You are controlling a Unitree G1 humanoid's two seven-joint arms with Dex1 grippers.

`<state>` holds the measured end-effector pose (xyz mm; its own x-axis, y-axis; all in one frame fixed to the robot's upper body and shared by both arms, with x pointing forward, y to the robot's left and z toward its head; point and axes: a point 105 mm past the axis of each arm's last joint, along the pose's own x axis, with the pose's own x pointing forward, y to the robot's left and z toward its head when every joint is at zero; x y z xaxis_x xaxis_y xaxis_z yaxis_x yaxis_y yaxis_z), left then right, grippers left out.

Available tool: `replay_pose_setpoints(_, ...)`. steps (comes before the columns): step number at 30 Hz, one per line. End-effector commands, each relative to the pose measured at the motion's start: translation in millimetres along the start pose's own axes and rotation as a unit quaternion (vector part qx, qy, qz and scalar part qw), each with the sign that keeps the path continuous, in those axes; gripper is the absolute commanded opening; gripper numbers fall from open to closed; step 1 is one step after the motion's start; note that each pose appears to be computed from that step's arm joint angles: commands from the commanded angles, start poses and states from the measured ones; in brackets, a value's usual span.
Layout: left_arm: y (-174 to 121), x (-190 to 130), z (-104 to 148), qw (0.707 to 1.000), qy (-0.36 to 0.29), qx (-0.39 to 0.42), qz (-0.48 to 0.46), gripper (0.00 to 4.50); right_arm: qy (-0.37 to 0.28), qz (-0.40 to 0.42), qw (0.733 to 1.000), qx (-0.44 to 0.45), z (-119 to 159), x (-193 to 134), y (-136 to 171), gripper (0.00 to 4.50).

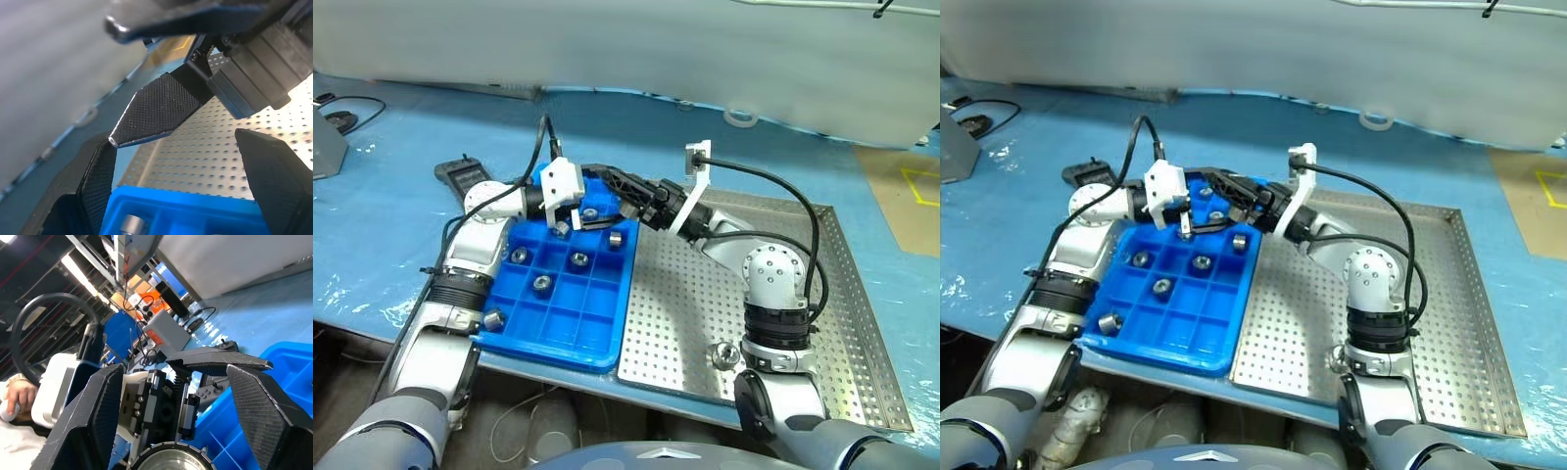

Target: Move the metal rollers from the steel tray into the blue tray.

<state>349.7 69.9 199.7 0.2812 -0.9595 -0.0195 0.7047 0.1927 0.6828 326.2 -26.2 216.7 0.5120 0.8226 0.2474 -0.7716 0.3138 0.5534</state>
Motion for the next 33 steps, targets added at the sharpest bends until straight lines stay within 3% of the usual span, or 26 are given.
replay_pose_setpoints(1,-3,19,43,0.988,-0.074,0.134,-0.033,3.98,-0.025,-0.016,1.0,-0.007,13,5,-3,3.54)
replay_pose_setpoints(12,20,-10,23,0.993,-0.023,0.111,0.028,3.98,-0.046,-0.01,0.999,0.013,29,0,-8,3.54)
replay_pose_setpoints(21,21,-35,-13,0.997,0.049,0.052,0.043,3.98,-0.049,0.013,0.999,0.002,41,-5,-1,3.54)
replay_pose_setpoints(27,27,-21,0,0.995,0.019,0.082,0.06,3.98,-0.04,0.028,0.999,0.01,38,-4,5,3.54)
replay_pose_setpoints(33,22,7,37,0.987,-0.056,0.143,0.048,3.98,-0.029,0.028,0.999,0.022,31,2,6,3.54)
